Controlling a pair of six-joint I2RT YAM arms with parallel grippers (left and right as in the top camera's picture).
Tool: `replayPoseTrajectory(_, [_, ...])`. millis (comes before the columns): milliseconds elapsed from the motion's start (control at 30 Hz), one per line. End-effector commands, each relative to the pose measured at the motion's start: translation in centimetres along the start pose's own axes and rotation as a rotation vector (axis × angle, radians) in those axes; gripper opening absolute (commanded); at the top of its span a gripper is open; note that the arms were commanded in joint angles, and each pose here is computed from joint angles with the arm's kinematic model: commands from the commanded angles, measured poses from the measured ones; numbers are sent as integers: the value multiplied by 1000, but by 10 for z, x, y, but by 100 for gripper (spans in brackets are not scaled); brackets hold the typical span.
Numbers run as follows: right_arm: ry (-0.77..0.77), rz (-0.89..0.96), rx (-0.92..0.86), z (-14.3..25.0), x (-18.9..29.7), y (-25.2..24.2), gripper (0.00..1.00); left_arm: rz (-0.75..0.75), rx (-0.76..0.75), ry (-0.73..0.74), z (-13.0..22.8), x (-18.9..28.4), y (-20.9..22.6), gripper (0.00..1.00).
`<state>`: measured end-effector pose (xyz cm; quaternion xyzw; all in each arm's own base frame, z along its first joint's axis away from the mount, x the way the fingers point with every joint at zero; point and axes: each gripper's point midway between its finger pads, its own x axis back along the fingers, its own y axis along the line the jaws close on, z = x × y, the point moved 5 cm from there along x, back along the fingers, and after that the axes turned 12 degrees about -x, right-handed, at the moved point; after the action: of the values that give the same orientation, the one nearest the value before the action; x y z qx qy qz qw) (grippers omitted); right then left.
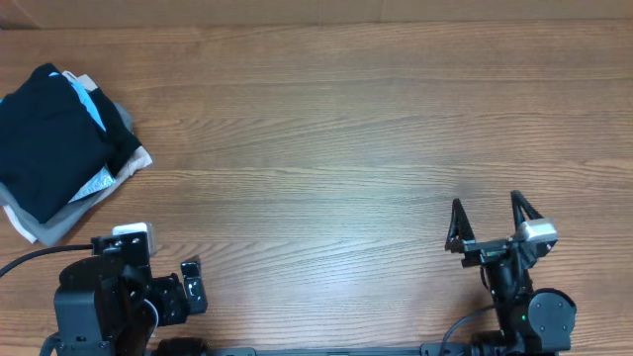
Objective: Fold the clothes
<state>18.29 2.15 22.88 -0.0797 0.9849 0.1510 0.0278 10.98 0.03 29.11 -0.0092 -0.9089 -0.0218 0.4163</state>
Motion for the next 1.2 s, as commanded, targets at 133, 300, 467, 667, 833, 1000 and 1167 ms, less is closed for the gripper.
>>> replayPoseTrajectory(133, [34, -6, 125, 43, -8, -12, 100, -8, 2, -10, 1, 1, 1, 100])
replayPoseTrajectory(300, [96, 4, 118, 55, -8, -15, 100, -8, 2, -10, 1, 1, 1, 100])
replayPoseTrajectory(467, [96, 4, 118, 55, -8, -15, 100, -8, 2, -10, 1, 1, 1, 100])
replayPoseTrajectory(667, [96, 4, 118, 55, -8, -15, 100, -8, 2, -10, 1, 1, 1, 100])
replayPoseTrajectory(833, [96, 4, 118, 55, -8, -15, 100, -8, 2, -10, 1, 1, 1, 100])
replayPoseTrajectory(1000, [96, 4, 118, 55, -8, -15, 100, -8, 2, -10, 1, 1, 1, 100])
replayPoseTrajectory(1167, [96, 4, 118, 55, -8, -15, 100, -8, 2, -10, 1, 1, 1, 100])
